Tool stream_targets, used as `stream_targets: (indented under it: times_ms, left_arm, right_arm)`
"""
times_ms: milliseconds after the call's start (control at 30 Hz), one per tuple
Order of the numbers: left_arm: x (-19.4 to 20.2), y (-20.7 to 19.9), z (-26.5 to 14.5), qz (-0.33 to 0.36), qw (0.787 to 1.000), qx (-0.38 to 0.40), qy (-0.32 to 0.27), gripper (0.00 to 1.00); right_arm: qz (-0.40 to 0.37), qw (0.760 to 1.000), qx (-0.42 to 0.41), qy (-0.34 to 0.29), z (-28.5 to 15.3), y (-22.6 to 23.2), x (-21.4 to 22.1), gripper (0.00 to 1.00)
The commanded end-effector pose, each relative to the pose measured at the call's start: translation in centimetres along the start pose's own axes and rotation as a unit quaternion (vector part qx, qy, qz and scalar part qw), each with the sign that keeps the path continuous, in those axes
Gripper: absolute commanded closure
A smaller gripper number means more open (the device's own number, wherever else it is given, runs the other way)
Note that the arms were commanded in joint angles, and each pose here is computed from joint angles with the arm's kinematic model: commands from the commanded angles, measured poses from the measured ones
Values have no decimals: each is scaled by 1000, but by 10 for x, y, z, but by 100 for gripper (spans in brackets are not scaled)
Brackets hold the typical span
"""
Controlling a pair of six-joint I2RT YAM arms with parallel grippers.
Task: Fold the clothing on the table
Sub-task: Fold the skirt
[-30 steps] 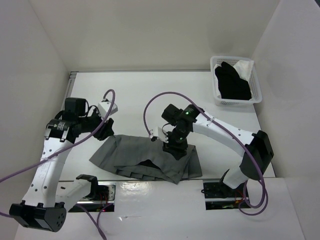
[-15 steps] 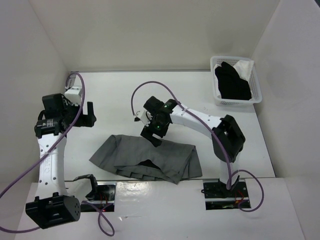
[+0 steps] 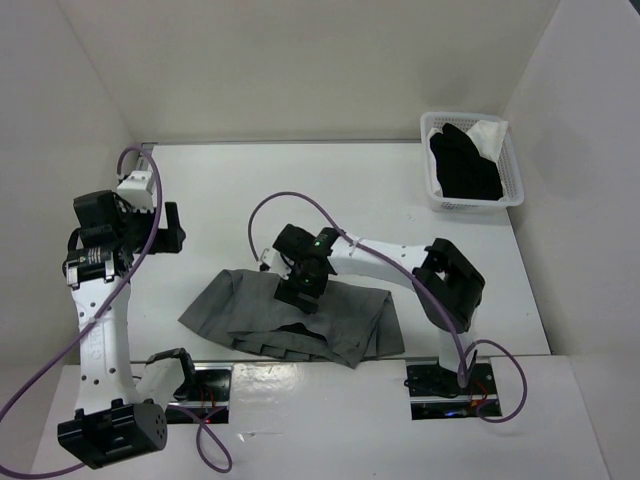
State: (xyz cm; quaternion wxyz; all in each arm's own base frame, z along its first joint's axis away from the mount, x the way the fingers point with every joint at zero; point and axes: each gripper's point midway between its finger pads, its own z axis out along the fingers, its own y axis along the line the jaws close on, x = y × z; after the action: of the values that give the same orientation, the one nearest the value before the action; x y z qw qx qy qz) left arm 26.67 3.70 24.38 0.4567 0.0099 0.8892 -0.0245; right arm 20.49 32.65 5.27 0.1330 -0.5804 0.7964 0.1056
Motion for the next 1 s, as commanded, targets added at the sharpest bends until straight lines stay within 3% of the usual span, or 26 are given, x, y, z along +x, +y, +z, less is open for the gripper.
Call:
stream_targets:
  times_ms: [0, 267, 433, 700, 967]
  left_arm:
    - [-8, 2, 1, -3, 1000, -3, -17, 1]
    - [-4, 2, 3, -3, 1000, -3, -17, 1]
    - [0, 1, 2, 0, 1000, -3, -13, 1]
    - [-7, -1, -2, 8, 1000, 5, -23, 1]
    - [-5, -6, 1, 5, 1000, 21, -17, 1]
  right_arm:
    - [-14, 999, 21, -39, -17, 4, -16, 11]
    - [-83, 996, 17, 4, 6, 47, 8, 11]
    - [-92, 995, 40, 1, 5, 45, -2, 11]
    - [-112, 985, 111, -71, -76, 24, -41, 8]
    - [-97, 990, -3, -103, -108, 39, -35, 8]
